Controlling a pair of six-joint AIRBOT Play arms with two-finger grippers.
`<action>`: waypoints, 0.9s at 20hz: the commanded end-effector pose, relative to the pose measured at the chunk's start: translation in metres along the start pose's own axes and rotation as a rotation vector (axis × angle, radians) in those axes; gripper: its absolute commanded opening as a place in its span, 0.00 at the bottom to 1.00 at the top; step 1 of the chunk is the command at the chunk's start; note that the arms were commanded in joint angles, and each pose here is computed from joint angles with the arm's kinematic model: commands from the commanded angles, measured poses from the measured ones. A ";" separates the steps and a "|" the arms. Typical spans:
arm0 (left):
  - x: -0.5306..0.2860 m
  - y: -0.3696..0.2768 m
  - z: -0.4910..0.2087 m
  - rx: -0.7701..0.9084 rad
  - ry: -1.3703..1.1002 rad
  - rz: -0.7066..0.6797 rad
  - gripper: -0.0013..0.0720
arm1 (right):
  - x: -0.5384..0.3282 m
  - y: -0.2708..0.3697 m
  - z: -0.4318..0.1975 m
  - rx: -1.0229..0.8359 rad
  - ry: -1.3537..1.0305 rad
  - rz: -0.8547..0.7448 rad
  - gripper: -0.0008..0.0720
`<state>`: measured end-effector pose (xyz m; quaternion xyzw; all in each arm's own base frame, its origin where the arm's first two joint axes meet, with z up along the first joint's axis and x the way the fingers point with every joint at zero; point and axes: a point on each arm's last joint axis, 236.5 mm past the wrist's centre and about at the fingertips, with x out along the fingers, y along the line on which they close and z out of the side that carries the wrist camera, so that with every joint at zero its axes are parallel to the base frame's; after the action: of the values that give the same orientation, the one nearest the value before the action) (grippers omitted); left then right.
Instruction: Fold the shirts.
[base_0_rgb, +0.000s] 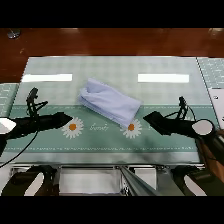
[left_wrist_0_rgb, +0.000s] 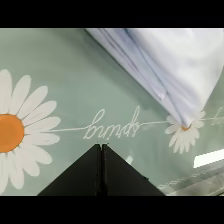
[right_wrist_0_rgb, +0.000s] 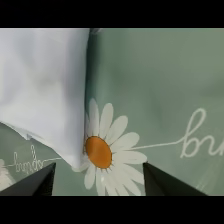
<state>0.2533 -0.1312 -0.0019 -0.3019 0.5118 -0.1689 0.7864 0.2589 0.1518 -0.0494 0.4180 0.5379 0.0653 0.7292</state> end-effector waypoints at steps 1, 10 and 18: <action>0.000 -0.007 0.004 -0.021 -0.018 -0.030 0.07 | 0.012 0.000 -0.004 0.072 -0.005 0.073 0.86; 0.000 -0.005 0.011 -0.005 -0.047 -0.024 0.07 | 0.098 0.016 0.005 0.030 0.235 -0.040 0.86; -0.001 -0.002 0.025 0.037 -0.105 -0.009 0.07 | 0.106 0.141 0.042 -0.360 0.305 0.099 0.04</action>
<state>0.2709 -0.1278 0.0068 -0.3029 0.4745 -0.1687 0.8091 0.3647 0.2634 -0.0696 0.3490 0.6130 0.1901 0.6829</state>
